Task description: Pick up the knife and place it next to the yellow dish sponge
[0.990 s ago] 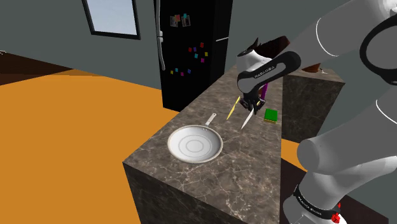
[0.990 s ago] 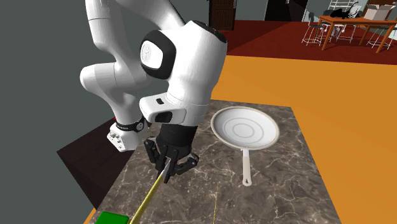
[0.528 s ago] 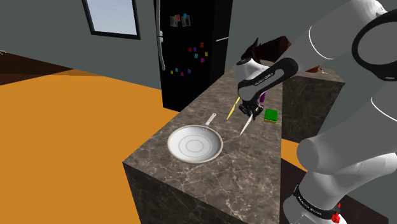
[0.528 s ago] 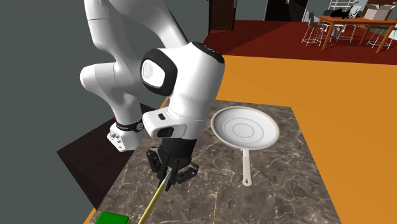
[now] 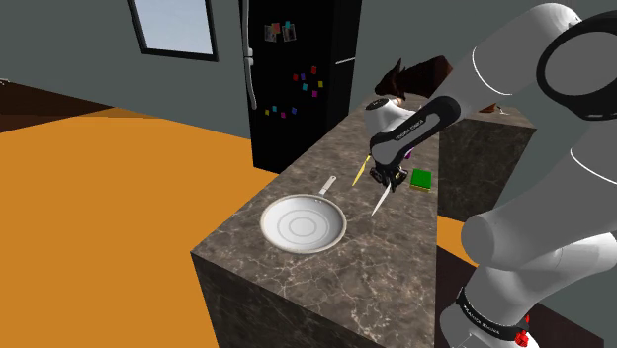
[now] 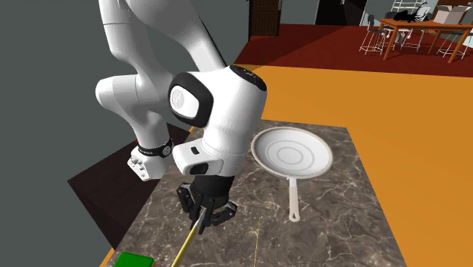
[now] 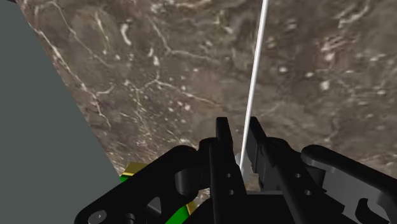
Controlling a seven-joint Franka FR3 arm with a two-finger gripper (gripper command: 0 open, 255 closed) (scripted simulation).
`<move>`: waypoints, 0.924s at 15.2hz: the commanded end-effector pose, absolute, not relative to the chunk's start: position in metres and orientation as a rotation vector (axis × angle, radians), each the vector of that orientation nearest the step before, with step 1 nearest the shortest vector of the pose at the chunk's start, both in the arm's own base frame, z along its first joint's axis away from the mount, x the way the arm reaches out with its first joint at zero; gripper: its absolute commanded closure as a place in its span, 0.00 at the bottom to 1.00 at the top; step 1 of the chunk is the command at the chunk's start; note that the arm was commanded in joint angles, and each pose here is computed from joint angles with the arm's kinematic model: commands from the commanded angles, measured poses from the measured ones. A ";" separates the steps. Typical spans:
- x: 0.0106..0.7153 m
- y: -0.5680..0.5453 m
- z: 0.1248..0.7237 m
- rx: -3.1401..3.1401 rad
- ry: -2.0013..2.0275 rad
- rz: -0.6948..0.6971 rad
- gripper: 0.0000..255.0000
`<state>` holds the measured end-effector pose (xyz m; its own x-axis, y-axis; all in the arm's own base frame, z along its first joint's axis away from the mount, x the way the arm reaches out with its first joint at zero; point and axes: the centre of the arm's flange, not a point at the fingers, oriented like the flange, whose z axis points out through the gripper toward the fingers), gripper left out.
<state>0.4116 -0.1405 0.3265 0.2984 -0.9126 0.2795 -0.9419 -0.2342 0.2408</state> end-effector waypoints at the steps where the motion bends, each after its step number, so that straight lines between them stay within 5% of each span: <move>1: 0.412 -0.141 0.326 2.213 -1.667 0.113 1.00; 3: 0.412 -0.141 0.326 2.213 -1.667 0.113 1.00; 4: 0.412 -0.141 0.326 2.213 -1.667 0.113 0.00; 14: 0.419 -0.124 0.373 2.213 -1.667 0.113 0.00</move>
<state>0.4187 -0.1259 0.3683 0.2985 -0.9121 0.2810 -0.9421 -0.2345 0.2397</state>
